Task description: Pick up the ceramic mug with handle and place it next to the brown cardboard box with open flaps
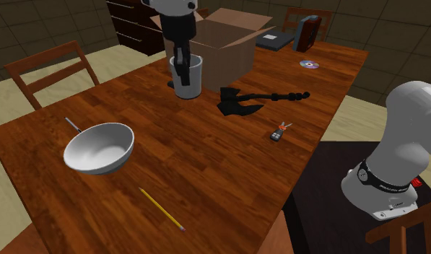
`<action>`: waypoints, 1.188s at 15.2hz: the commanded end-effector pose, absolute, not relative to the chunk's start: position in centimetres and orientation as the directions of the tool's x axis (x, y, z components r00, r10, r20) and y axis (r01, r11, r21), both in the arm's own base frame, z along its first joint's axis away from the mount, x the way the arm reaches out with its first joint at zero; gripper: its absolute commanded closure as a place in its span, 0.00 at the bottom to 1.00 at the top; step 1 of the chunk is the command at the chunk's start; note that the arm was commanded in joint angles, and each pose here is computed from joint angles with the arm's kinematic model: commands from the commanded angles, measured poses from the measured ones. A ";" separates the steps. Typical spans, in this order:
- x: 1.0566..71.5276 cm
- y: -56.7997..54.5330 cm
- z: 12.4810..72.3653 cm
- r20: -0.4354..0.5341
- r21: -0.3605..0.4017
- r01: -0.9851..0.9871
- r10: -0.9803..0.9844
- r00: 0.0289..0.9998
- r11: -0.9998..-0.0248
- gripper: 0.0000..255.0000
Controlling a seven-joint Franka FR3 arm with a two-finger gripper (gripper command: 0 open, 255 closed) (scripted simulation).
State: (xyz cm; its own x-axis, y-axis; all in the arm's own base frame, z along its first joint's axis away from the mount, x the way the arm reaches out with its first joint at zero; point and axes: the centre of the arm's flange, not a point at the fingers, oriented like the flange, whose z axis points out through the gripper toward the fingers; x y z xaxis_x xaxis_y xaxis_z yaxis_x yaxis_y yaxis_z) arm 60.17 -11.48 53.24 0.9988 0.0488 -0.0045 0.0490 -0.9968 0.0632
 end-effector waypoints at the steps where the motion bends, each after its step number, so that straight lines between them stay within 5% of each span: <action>1: 60.2 -11.6 54.3 -0.005 0.063 0.049 0.049 0.999 -0.997 1.00; 18: 60.2 -11.6 63.2 -0.005 0.063 0.049 0.049 0.999 -0.997 1.00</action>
State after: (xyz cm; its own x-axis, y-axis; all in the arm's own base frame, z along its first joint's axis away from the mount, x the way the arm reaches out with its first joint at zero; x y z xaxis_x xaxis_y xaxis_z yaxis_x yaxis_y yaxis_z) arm 60.27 -11.60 62.69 0.9988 0.0489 -0.0044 0.0491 -0.9968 0.0633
